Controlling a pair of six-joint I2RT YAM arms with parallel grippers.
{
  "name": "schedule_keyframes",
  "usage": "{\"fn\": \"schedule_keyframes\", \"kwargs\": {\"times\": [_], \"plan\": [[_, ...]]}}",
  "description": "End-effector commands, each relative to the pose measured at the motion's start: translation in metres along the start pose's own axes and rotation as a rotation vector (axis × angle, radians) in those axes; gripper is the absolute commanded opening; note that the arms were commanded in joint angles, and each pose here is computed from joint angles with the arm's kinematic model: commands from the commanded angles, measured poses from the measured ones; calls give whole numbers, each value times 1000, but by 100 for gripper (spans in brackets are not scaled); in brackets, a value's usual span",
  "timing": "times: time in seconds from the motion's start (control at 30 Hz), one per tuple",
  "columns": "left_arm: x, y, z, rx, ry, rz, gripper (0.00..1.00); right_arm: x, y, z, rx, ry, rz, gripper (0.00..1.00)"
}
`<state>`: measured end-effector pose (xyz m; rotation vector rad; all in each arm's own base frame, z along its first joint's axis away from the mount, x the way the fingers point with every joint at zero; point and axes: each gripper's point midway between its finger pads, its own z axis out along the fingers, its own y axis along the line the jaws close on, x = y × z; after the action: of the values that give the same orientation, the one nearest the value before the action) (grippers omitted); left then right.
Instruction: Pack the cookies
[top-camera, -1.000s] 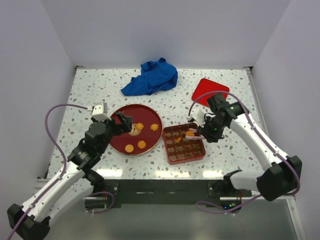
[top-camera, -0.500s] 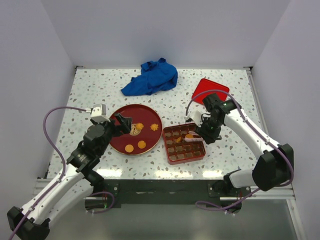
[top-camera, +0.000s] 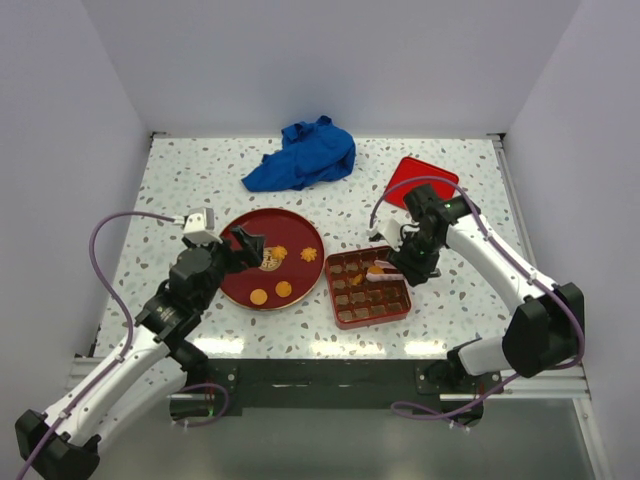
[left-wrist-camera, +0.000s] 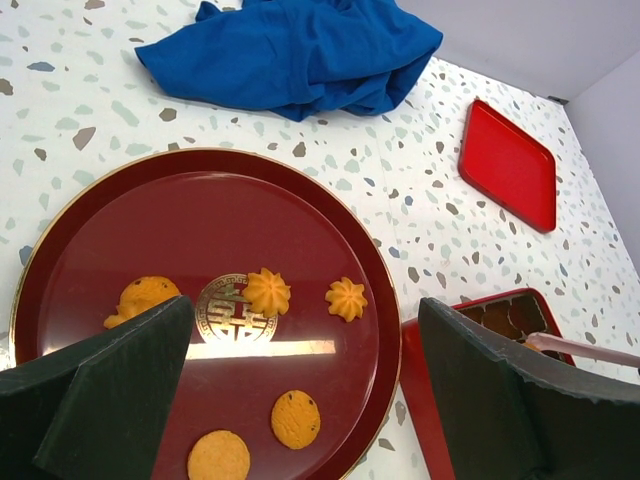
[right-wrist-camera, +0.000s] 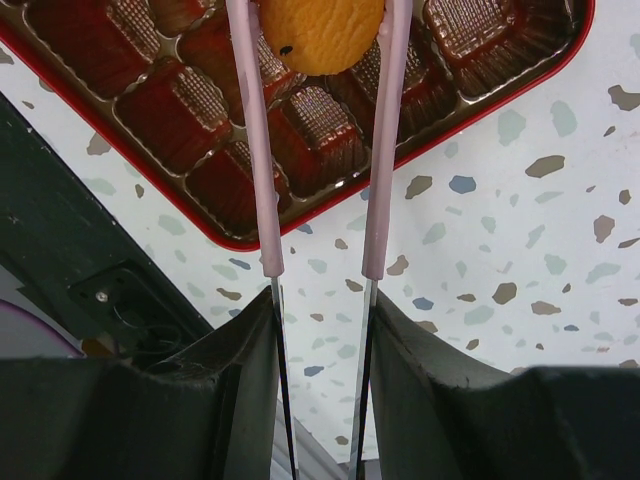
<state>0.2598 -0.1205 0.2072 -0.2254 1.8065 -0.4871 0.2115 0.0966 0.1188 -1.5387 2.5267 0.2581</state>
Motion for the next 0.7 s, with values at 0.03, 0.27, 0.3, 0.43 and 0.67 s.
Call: {"fn": "schedule_keyframes", "kwargs": {"times": [0.03, 0.27, 0.3, 0.43, 0.67], "plan": [[-13, -6, 3, 20, -49, -27, 100, -15, -2, -6, 10, -52, 0, 32], [-13, -5, 2, 17, -51, -25, 100, -15, -1, -3, 6, -44, -2, 38], [-13, -5, 1, 17, -51, -27, 100, -15, -1, -2, 5, -43, 1, 38], [-13, -4, 0, 14, -51, -26, 100, -16, 0, 0, 1, -44, 1, 40], [-13, -3, -2, 11, -55, -31, 100, -18, -2, 1, 9, -43, 2, 43]]}}
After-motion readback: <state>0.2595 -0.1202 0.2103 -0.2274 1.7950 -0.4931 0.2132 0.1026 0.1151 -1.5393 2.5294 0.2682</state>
